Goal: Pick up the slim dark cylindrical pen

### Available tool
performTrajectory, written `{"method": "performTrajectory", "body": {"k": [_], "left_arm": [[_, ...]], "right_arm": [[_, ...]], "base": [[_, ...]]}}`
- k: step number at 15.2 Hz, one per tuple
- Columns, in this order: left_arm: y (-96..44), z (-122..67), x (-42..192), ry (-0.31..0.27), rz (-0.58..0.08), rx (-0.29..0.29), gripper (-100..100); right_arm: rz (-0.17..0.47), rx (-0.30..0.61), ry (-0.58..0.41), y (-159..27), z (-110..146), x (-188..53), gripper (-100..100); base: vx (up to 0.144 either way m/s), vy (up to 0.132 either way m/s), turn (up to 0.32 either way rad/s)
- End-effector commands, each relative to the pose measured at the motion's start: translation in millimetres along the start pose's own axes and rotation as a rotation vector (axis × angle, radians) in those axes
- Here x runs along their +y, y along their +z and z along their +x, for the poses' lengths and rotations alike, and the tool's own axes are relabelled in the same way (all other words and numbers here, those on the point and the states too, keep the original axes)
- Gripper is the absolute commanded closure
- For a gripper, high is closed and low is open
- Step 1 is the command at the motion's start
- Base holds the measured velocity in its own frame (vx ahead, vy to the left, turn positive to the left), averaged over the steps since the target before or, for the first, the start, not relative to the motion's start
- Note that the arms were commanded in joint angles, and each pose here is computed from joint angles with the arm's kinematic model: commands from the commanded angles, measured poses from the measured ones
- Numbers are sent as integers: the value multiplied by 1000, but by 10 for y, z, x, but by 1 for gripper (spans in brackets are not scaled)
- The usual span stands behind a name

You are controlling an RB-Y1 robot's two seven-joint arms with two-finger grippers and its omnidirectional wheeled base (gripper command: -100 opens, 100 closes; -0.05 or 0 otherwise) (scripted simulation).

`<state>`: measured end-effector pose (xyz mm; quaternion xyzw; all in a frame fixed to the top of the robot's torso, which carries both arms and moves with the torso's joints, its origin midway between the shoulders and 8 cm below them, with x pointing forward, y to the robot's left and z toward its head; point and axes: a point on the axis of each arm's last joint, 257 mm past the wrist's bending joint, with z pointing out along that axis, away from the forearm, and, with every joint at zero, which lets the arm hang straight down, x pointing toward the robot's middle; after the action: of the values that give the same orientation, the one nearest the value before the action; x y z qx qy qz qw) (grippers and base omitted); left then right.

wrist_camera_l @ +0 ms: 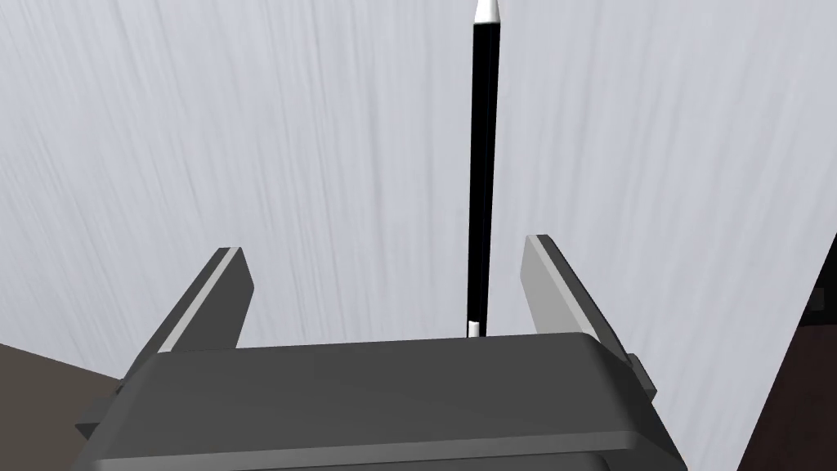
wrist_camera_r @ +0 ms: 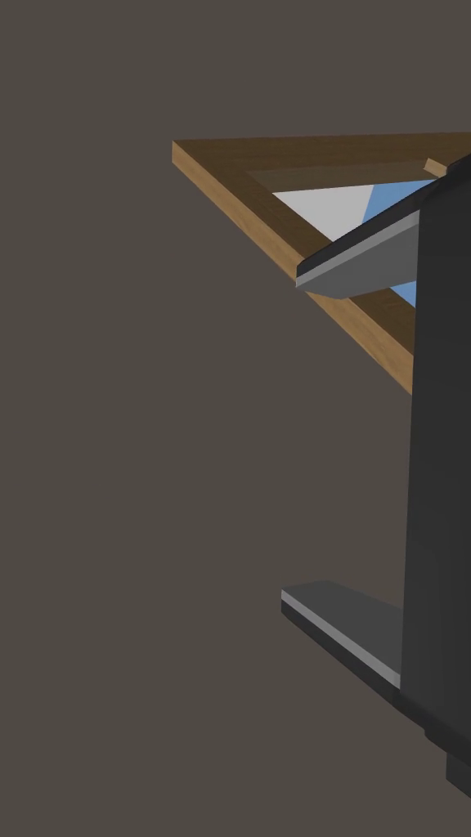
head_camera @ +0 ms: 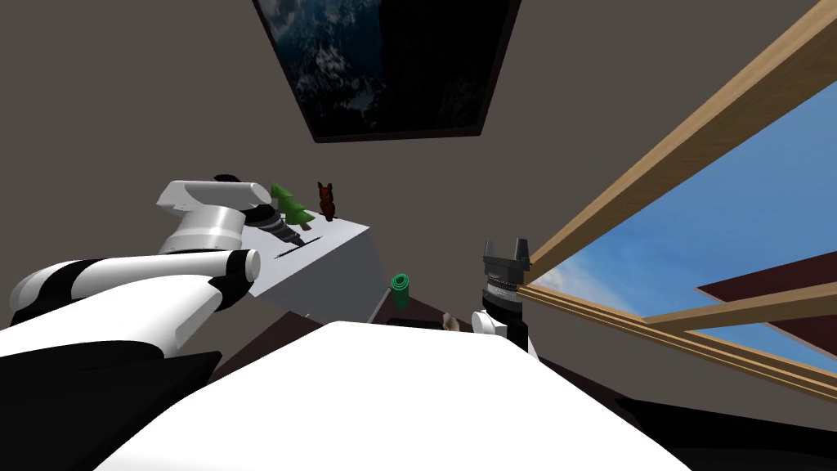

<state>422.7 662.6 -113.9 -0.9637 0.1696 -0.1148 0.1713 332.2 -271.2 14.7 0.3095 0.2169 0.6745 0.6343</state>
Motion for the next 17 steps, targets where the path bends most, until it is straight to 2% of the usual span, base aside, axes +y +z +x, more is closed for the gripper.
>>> {"method": "performTrajectory", "body": {"k": [1, 3, 6, 15, 16, 17], "left_arm": [[17, -55, -7, -8, 8, -25, -100], [38, -134, 58, -11, -13, -57, -100], [52, -197, 117, -13, -33, -83, -100], [52, -197, 117, -13, -33, -83, -100], [64, -278, 172, -26, -53, -112, -100], [64, -280, 174, -26, -53, -113, -100]], "right_arm": [[0, 0, 0, 0, 0, 0, 0], [0, 0, 0, 0, 0, 0, 0], [0, 0, 0, 1, 0, 1, 0], [0, 0, 0, 1, 0, 0, 0], [0, 0, 0, 1, 0, 0, 0], [0, 0, 0, 1, 0, 0, 0]], "base": [[152, -131, -5], [103, -102, -2], [-7, 3, -20], [0, 0, 0], [10, 11, -41], [16, 18, -64]]}}
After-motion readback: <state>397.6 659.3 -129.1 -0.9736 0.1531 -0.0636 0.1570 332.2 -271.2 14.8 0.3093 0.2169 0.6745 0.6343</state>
